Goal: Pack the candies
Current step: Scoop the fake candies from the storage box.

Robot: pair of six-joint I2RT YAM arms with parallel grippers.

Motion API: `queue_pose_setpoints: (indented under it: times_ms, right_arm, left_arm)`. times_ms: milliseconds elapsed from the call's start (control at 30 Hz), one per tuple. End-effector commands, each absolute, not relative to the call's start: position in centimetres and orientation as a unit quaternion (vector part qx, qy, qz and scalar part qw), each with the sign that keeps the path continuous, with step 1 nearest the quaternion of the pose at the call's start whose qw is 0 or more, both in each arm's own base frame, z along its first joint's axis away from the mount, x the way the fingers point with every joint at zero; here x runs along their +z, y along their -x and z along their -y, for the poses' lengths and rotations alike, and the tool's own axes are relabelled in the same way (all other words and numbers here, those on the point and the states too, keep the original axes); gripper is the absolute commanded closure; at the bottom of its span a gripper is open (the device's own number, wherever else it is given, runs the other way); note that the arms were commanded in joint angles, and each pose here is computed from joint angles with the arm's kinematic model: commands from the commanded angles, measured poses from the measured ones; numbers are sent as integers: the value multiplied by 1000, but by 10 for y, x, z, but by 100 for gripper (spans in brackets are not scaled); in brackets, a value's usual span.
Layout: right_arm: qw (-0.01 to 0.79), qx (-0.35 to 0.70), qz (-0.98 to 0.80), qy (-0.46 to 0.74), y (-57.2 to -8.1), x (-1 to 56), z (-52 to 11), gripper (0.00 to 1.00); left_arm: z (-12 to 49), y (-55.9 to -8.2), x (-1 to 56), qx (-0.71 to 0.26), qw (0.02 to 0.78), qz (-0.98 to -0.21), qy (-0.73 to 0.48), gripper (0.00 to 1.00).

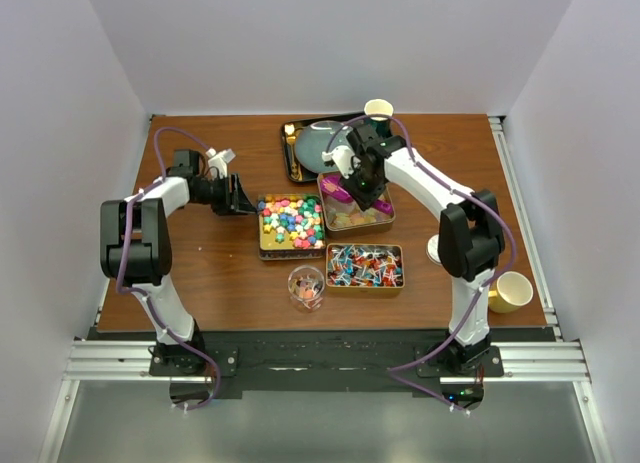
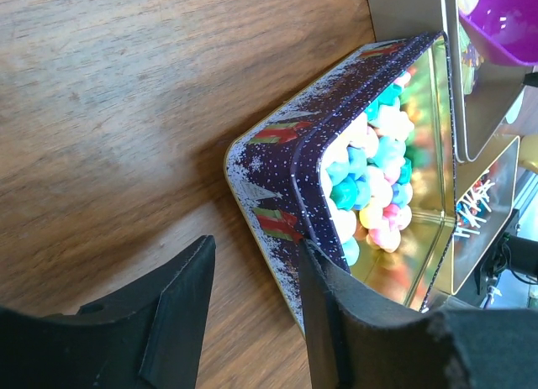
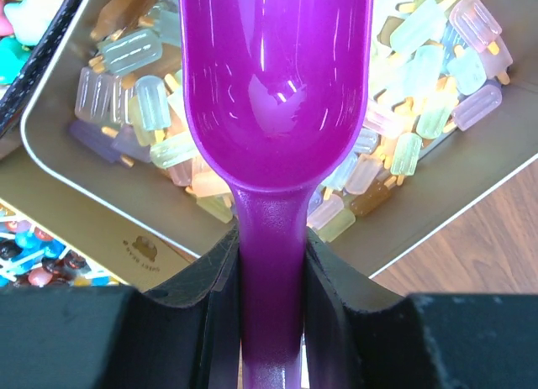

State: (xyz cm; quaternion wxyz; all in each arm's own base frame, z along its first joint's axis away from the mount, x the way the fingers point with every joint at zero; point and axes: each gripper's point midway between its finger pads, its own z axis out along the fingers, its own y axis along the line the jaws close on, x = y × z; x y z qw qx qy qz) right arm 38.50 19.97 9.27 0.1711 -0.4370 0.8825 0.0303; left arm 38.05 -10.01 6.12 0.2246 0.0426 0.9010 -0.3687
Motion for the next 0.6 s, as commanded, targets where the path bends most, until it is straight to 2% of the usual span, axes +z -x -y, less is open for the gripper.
queue_pose_setpoints:
  times_ms: [0, 367, 567]
  right_arm:
    - [204, 71, -862, 458, -383, 107, -218, 100]
    - [216, 98, -861, 451, -375, 111, -210, 100]
    - [264, 137, -807, 509, -358, 154, -215, 100]
  left_arm:
    - [111, -383, 86, -393, 252, -882, -66, 51]
    - [86, -379, 47, -308, 232, -922, -36, 51]
    - [73, -385, 51, -268, 246, -931, -32, 51]
